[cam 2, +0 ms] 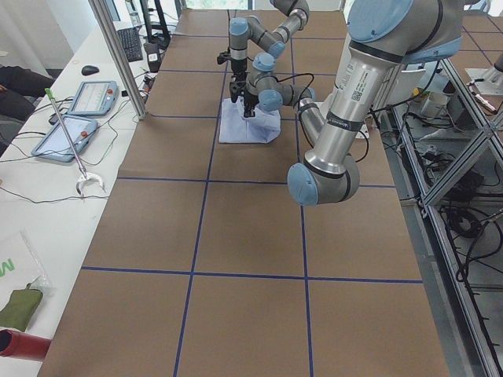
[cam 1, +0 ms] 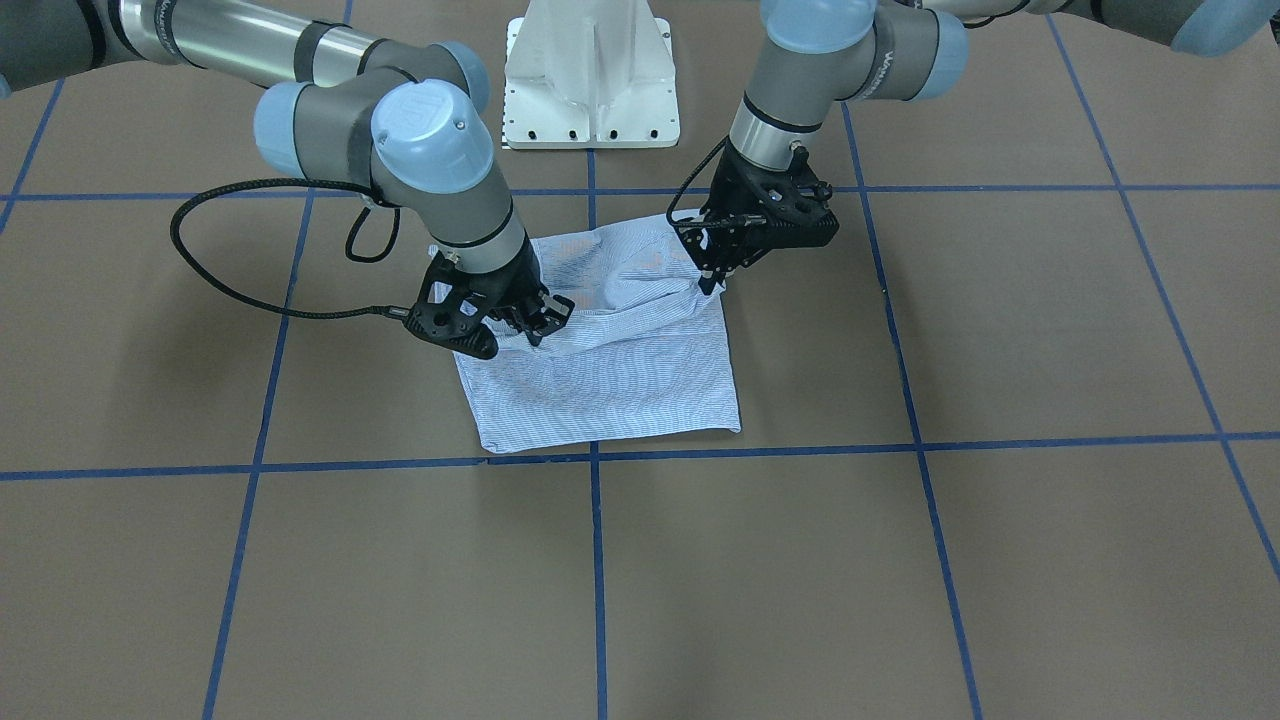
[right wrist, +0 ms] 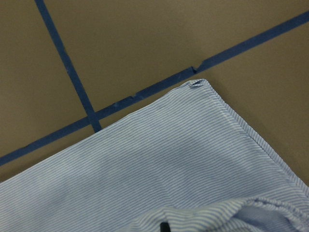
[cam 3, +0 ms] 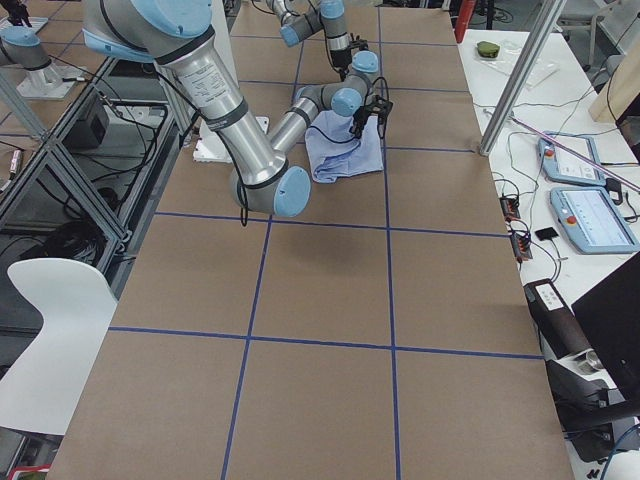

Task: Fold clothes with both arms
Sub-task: 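Carry the near edge with both grippers over the shirt toward its far end, then lay the edge down at the far end and open both grippers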

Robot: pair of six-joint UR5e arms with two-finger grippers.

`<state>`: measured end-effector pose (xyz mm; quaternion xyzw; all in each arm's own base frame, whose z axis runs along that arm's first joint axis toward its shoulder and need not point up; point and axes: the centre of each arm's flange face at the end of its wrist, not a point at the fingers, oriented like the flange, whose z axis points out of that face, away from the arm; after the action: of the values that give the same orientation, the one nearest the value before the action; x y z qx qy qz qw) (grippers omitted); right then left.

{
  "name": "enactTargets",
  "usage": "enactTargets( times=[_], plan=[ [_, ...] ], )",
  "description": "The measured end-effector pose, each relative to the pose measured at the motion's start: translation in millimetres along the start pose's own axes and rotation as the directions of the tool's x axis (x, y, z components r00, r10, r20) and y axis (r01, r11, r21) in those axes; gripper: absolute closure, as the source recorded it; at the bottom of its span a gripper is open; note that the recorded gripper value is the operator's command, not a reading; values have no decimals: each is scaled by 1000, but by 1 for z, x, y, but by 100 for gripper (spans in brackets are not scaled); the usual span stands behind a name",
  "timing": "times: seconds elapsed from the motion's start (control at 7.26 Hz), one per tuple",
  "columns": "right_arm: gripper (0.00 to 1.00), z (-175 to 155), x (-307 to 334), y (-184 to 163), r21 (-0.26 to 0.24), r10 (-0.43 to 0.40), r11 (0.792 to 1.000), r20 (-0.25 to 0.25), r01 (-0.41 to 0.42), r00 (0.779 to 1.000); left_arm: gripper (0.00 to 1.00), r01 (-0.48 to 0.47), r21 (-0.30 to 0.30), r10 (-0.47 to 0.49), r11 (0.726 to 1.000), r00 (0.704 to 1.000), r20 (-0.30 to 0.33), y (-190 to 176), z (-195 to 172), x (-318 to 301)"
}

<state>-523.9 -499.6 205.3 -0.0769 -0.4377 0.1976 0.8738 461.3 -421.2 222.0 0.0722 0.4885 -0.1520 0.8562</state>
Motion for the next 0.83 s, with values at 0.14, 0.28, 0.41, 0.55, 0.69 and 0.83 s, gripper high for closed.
enactTargets(
  times=[0.14, 0.28, 0.41, 0.55, 0.69, 0.83],
  plan=[
    [100, 8, -4, -5, 2, -2, 1000, 1, 2, 1000, 100, -3, 7, 4, 1000, 1000, 0, -7, 8, -4],
    [100, 15, -10, -10, 4, -4, 1000, -4, 4, 1000, 100, -3, 13, 3, 1000, 1000, -2, -13, 16, -7],
    [100, 24, -15, -16, 7, -10, 1000, -8, 10, 1000, 100, -1, 18, 1, 1000, 1000, -1, -18, 22, -10],
    [100, 34, -17, -22, 9, -16, 1000, -9, 16, 1000, 100, 1, 21, -1, 1000, 1000, 1, -22, 28, -12],
    [100, 41, -18, -27, 11, -18, 1000, -10, 18, 1000, 100, 2, 24, -2, 1000, 1000, 1, -24, 33, -14],
    [100, 44, -19, -30, 13, -19, 1000, -7, 20, 1000, 100, 3, 25, -3, 1000, 1000, -1, -27, 39, -16]
  ],
)
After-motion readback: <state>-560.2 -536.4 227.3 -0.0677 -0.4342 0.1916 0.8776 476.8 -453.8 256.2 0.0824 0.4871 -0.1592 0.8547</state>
